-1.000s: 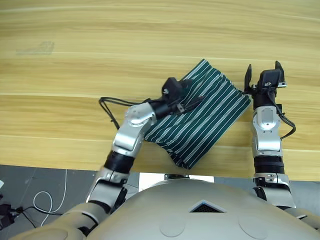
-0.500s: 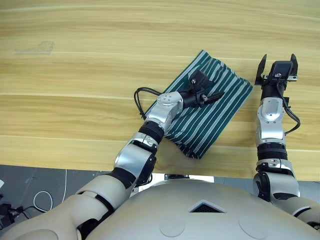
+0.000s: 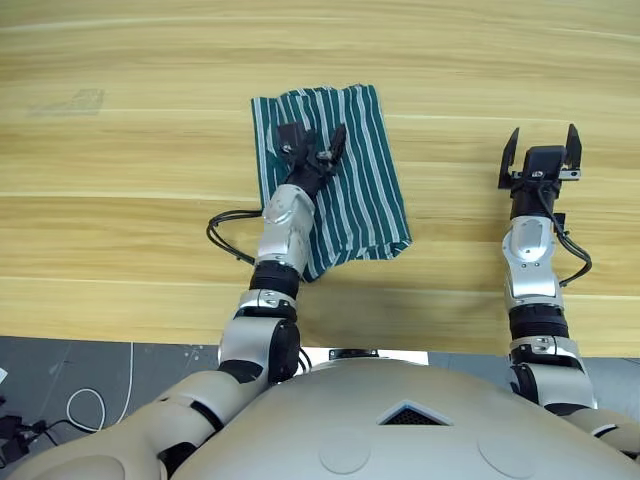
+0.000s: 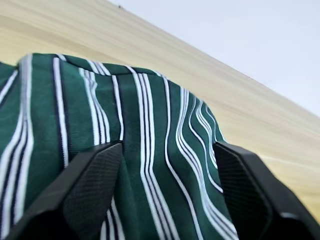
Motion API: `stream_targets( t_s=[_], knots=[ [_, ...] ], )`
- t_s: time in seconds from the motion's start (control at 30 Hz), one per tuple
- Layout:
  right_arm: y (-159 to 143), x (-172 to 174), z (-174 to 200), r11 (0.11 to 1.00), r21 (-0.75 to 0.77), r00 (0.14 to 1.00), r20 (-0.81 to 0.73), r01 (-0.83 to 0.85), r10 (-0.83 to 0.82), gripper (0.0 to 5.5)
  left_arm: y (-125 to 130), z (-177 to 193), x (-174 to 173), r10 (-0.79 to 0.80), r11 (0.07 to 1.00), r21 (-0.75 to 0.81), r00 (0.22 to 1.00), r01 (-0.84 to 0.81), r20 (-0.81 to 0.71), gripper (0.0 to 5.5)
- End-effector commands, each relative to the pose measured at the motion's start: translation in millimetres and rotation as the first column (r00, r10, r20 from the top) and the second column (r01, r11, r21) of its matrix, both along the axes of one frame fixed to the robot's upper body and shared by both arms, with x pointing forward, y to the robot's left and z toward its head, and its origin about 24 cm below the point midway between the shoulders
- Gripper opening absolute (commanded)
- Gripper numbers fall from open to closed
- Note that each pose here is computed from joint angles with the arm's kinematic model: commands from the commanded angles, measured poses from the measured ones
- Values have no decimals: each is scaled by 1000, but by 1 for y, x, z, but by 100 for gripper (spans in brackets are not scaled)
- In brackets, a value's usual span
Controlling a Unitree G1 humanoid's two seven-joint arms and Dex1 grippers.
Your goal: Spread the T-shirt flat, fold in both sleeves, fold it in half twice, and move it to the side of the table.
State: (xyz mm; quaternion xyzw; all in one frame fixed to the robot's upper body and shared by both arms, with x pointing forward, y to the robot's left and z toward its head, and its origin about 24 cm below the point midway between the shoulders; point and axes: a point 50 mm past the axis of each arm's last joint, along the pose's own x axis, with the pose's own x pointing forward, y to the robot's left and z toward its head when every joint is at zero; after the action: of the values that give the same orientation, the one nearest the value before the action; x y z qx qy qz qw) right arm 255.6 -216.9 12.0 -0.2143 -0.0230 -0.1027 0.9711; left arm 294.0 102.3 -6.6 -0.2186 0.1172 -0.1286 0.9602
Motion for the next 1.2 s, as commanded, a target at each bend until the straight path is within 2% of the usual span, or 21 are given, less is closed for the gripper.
stream_targets(
  t_s=[0.03,0.23,0.3,0.43,0.5,0.73,0.8,0.9,1.03,1.2],
  knots=[
    [37,-5,12,991,-25,989,53,-134,135,384,-24,-32,-135,-187,978,-135,946,156,-264,335],
    [58,-2,21,977,-34,975,68,-209,211,384,-21,-8,-154,-272,961,-113,935,252,-227,335],
    [59,-1,24,976,-37,974,71,-212,215,384,-18,8,-156,-305,952,-91,939,294,-156,335],
    [54,1,20,977,-81,977,61,-199,204,384,-5,35,-129,-279,960,50,958,276,70,335],
    [52,0,19,972,-120,975,59,-204,212,384,-3,39,-113,-234,972,54,965,228,122,335],
    [51,-9,29,963,-155,965,109,-223,241,384,-8,15,-85,-179,981,88,981,172,79,335],
    [53,-10,31,958,-174,961,119,-227,250,384,-11,27,-88,-241,970,70,960,233,142,335],
    [50,-9,29,958,-185,964,110,-218,241,384,-11,45,-116,-414,904,15,864,428,288,335],
    [47,-8,25,960,-188,969,93,-208,228,384,2,44,-136,-510,853,44,811,520,286,335],
    [47,-9,22,962,-187,972,85,-199,217,384,11,42,-129,-496,866,81,830,493,254,335]
  ],
)
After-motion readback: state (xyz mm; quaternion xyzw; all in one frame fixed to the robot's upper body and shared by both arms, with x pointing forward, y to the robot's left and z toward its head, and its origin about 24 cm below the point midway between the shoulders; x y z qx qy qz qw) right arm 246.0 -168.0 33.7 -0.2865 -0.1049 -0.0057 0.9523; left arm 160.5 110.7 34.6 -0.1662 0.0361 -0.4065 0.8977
